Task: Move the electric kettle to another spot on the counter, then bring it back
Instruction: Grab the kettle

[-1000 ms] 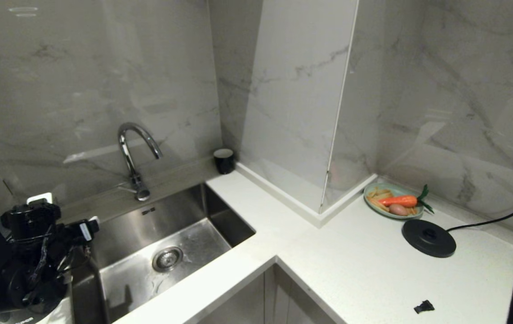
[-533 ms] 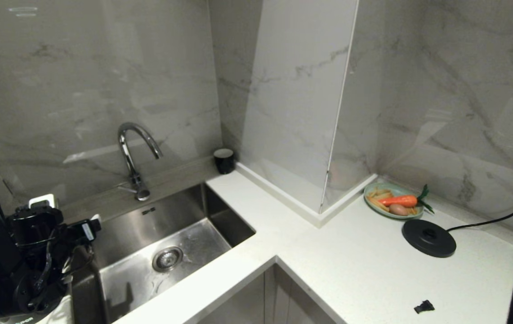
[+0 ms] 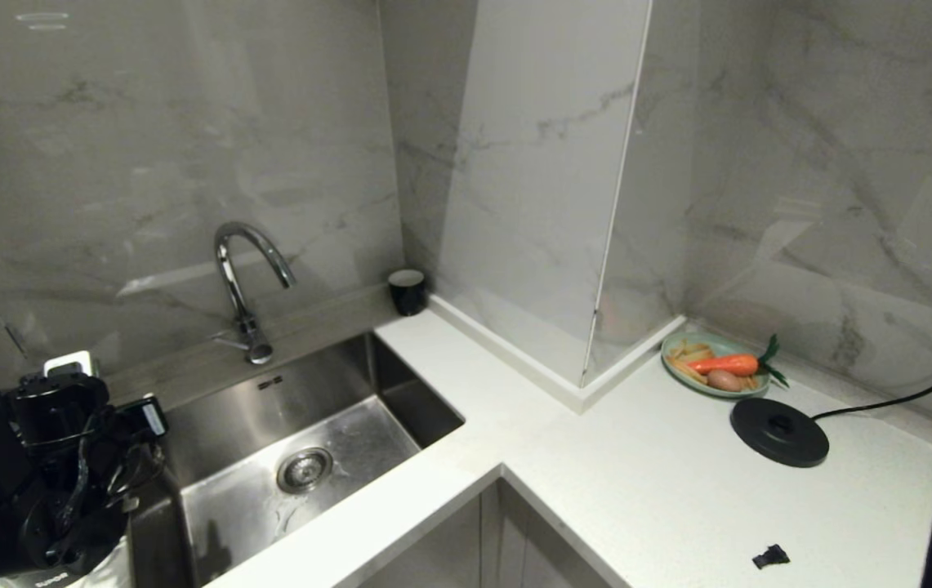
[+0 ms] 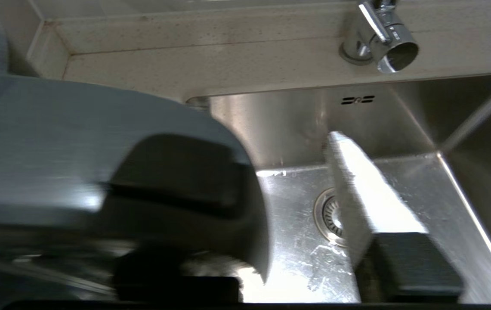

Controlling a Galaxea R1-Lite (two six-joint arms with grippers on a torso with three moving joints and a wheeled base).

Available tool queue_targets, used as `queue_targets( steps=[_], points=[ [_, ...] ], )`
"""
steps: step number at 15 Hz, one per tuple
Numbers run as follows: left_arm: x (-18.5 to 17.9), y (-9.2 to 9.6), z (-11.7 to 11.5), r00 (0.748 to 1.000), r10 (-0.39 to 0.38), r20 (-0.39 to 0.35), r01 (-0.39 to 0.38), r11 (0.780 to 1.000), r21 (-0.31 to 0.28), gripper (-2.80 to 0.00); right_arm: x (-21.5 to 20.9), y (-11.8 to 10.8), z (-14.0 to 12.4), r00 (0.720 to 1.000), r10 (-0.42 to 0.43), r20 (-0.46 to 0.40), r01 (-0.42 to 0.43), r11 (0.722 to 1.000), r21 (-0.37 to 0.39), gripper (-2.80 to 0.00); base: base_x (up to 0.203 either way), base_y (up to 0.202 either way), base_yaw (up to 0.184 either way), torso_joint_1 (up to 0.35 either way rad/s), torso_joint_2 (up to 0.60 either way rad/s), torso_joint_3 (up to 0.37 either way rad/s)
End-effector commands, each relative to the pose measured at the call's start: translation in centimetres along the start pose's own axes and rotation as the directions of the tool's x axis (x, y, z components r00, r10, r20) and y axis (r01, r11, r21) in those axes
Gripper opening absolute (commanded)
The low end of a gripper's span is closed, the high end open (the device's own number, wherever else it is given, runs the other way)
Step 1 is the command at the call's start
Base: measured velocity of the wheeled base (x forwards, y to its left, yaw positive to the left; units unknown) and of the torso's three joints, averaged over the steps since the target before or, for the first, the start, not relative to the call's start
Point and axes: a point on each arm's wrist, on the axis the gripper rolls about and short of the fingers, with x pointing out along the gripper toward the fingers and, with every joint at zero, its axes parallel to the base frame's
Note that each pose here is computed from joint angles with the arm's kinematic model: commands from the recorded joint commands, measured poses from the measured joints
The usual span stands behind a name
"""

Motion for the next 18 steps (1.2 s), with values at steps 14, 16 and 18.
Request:
queue_targets(
  steps=[14,16,18],
  points=[
    [-2.0,0.1,4.0,0.991,-0.014,0.130,0.016,1.000,-0.010,-2.80,0.0,0.0,0.0,1.000,0.001,-0.001,-0.001,1.000,0.000,-2.80,0.000,0.000,0.000,0.000,0.00,0.000],
    [-2.6,-0.2,4.1,0.990,-0.033,0.134,0.031,0.999,0.013,-2.80,0.0,0.0,0.0,1.000,0.001,-0.001,-0.001,1.000,0.000,-2.80,0.000,0.000,0.000,0.000,0.00,0.000],
    [-3.2,-0.6,4.4,0.988,-0.054,0.143,0.052,0.999,0.016,-2.80,0.0,0.0,0.0,1.000,0.000,-0.001,0.000,1.000,0.000,-2.80,0.000,0.000,0.000,0.000,0.00,0.000]
  ],
)
